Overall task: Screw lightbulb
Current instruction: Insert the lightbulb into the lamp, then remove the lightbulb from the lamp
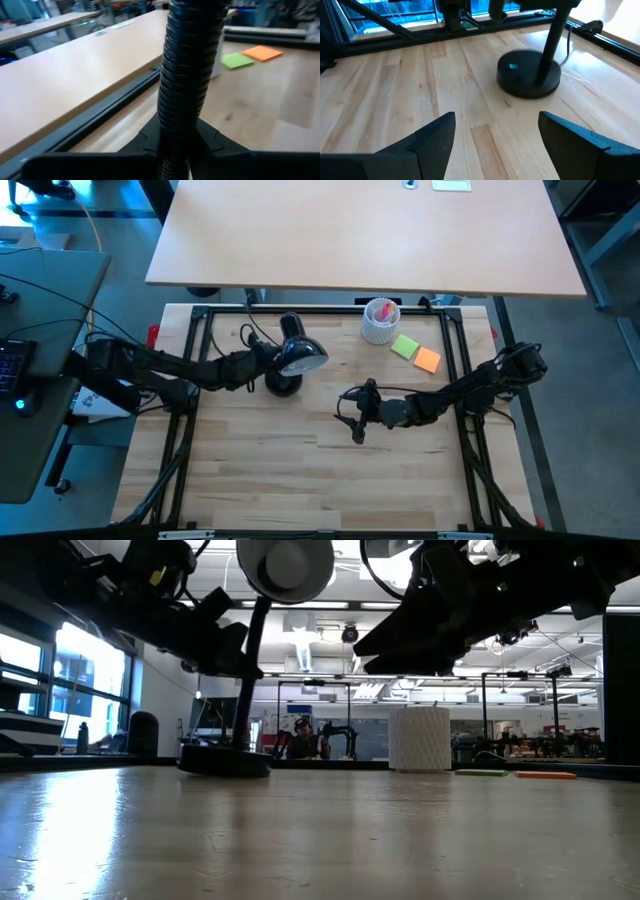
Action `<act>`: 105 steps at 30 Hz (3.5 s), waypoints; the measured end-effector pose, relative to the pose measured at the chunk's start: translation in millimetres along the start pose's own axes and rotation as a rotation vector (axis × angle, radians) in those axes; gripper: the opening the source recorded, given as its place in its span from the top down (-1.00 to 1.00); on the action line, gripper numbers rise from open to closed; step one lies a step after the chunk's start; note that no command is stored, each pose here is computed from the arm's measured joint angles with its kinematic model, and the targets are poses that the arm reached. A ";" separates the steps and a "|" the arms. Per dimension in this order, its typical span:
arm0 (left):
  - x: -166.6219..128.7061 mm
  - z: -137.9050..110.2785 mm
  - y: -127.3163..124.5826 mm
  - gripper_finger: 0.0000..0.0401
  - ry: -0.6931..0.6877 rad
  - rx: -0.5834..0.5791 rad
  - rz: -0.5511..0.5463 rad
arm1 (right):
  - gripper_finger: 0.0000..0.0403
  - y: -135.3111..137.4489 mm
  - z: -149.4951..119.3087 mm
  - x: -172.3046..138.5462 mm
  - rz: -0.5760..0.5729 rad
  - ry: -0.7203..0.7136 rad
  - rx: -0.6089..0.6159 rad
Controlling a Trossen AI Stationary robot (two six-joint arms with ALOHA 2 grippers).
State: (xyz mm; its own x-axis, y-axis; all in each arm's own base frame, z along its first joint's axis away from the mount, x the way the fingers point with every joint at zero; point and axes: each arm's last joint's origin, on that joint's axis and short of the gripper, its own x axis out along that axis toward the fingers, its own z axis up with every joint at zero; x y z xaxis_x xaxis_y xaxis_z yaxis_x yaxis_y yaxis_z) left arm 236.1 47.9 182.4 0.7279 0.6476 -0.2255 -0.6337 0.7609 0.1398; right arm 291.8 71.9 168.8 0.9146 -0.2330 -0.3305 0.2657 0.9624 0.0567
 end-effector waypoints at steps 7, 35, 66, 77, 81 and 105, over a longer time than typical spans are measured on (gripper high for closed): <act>8.1 1.8 26.4 0.74 0.029 -0.001 0.029 | -0.41 0.0 -0.1 0.0 -0.001 0.001 -0.002; -19.3 -29.0 52.3 -0.15 0.276 -0.021 -0.040 | -0.41 8.9 -2.9 -6.4 -0.054 -0.017 -0.001; -85.3 -43.6 -18.1 -0.14 -0.131 -0.276 -0.408 | -0.41 1.6 10.0 0.5 0.055 -0.085 -0.054; -76.9 -39.2 -29.7 -0.14 -0.111 -0.256 -0.349 | -0.41 46.1 62.8 10.4 -0.045 -0.159 -0.409; -74.3 -37.8 -33.3 -0.14 -0.109 -0.227 -0.345 | -0.41 67.1 100.1 18.4 -0.237 -0.145 -0.594; -73.1 -35.8 -34.9 -0.14 -0.118 -0.178 -0.338 | -0.41 54.1 150.3 39.6 0.022 -0.226 -0.391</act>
State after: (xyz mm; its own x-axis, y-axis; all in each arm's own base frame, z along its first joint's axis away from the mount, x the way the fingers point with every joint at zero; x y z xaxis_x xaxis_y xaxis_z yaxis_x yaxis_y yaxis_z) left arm 195.6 -27.5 159.5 0.9216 0.3702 -0.1166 -0.3814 0.9195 -0.0951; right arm 388.2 93.7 300.3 0.9740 -0.1944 -0.1166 0.1497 0.9378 -0.3132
